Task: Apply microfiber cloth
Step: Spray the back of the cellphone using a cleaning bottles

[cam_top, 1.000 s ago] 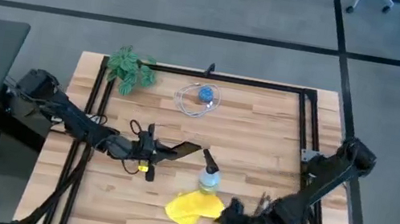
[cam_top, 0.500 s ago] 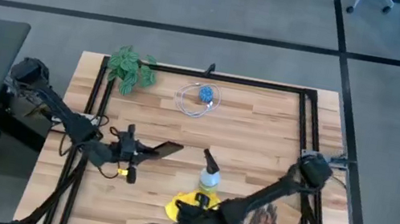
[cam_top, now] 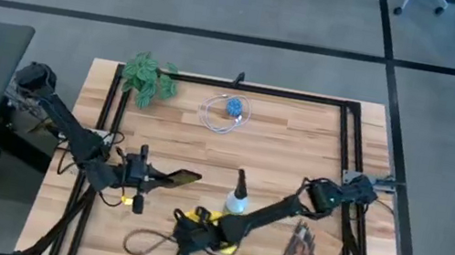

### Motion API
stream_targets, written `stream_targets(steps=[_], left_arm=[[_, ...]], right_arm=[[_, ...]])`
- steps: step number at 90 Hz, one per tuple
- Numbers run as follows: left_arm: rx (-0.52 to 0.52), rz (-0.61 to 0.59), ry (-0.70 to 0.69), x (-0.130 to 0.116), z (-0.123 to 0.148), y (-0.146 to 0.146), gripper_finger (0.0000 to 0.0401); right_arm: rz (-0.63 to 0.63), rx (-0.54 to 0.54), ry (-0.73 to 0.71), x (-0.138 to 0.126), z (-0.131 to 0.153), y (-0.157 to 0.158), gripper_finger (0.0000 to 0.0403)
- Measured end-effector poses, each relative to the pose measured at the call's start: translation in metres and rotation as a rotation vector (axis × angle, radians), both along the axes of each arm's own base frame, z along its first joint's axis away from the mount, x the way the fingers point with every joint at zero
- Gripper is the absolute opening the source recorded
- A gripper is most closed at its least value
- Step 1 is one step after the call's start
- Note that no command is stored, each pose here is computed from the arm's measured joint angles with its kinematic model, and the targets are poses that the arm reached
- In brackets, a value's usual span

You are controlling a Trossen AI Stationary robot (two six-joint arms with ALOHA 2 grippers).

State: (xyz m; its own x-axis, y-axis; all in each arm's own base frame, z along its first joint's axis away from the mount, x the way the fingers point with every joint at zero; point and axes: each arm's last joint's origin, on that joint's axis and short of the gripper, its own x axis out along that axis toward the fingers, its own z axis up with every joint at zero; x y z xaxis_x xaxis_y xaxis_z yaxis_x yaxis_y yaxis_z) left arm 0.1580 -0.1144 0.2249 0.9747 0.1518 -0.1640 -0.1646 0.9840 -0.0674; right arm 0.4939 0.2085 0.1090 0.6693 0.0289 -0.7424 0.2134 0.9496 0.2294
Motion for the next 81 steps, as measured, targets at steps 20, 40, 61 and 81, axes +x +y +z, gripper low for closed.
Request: stream_targets(steps=[20,40,61,81], left_arm=[[-0.018,-0.005,0.028,-0.013,0.004,0.009,0.0011],[-0.001,0.007,0.086,-0.017,-0.001,0.013,0.0011],[0.018,0.049,0.118,-0.019,-0.006,0.015,0.0011],[-0.009,0.065,0.103,-0.018,-0.006,0.015,0.0011]], right_arm=[[-0.119,-0.152,-0.049,0.019,0.000,-0.044,0.0000],[-0.192,-0.309,-0.043,0.024,-0.003,-0.075,0.0000],[-0.152,-0.318,-0.087,0.021,0.006,-0.057,0.0000],[-0.043,-0.293,-0.197,0.014,0.026,-0.006,0.0046]])
